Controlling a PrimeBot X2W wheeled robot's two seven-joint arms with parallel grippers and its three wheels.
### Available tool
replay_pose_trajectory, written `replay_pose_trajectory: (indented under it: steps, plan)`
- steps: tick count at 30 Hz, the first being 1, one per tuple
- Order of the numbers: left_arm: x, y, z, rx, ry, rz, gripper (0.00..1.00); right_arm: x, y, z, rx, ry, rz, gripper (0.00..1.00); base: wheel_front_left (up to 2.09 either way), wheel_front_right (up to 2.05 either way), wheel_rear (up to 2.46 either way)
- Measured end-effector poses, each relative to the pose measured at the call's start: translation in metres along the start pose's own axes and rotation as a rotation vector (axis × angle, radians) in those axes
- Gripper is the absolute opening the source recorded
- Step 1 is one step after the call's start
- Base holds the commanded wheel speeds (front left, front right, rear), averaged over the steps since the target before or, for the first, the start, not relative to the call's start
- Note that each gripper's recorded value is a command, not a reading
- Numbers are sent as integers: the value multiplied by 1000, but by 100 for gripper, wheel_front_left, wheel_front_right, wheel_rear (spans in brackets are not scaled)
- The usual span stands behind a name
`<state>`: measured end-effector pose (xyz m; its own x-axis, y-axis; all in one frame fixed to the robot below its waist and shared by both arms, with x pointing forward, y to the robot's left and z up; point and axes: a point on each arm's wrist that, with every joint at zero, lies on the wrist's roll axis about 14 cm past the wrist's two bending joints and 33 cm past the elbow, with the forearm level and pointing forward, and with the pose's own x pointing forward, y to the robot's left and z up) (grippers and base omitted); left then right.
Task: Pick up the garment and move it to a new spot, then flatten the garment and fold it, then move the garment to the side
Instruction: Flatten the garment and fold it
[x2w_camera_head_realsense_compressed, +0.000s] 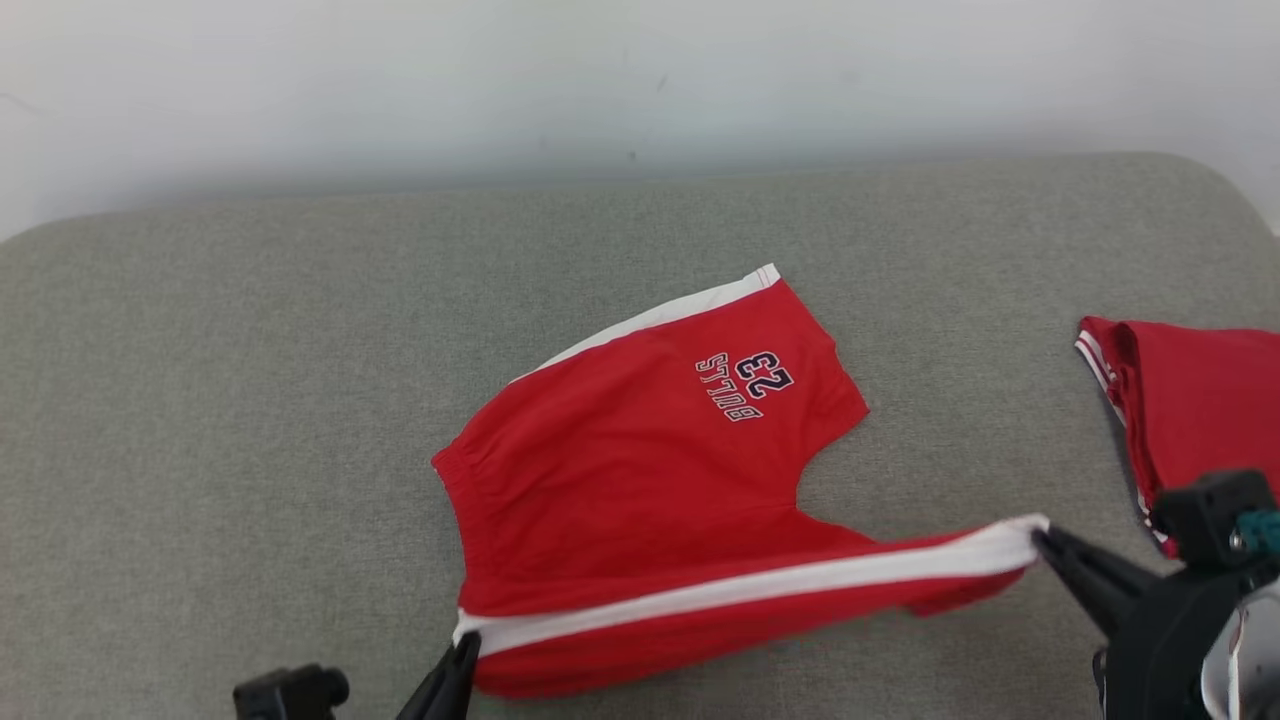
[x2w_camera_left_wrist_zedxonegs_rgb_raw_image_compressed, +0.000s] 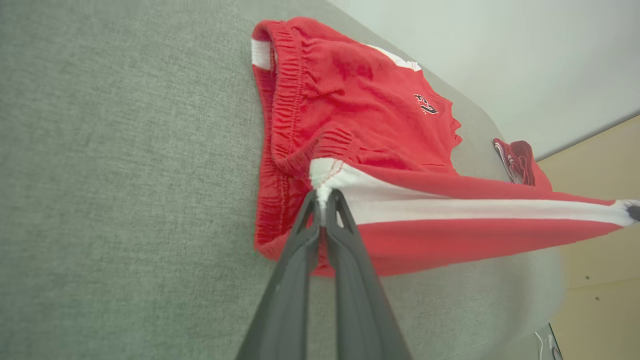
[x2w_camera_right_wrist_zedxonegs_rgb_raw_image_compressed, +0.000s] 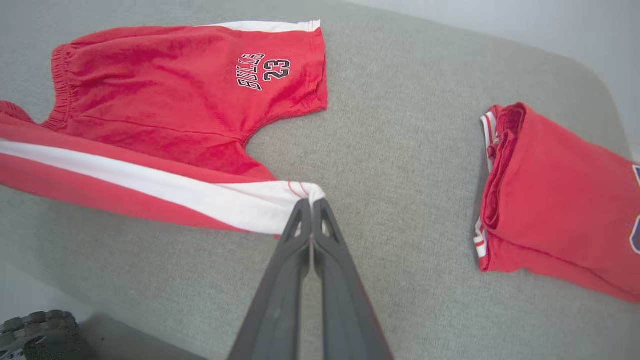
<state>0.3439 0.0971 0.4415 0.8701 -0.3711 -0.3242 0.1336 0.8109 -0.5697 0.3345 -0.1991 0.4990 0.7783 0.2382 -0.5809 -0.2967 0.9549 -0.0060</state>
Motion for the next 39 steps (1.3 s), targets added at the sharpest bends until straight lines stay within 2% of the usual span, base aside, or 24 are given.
replay_pose_trajectory:
  steps: [3, 8, 16, 28, 37, 38, 39]
  plan:
    - [14, -11, 17, 0, -40, -26, 0, 20, -10, 25, -83, -61, -8, 0, 0, 0, 0]
    - [34, -15, 38, 28, -88, -36, 0, 49, -18, 63, -154, -148, -9, 0, 0, 0, 0]
    - [68, -12, 80, 50, -228, 0, 0, 107, -19, 101, -203, -202, 16, 0, 0, 0, 0]
    - [105, 26, 96, 62, -259, 128, 0, 188, -5, 130, -243, -248, 67, 0, 0, 0, 0]
    - [119, 47, 92, 88, -244, 193, 1, 232, 3, 123, -224, -212, 85, 0, 0, 0, 0]
    - [119, 49, 92, 90, -242, 198, 24, 236, 5, 123, -223, -214, 88, 0, 0, 0, 0]
    - [120, 50, 92, 92, -244, 201, 35, 238, 6, 123, -225, -218, 90, 0, 0, 0, 0]
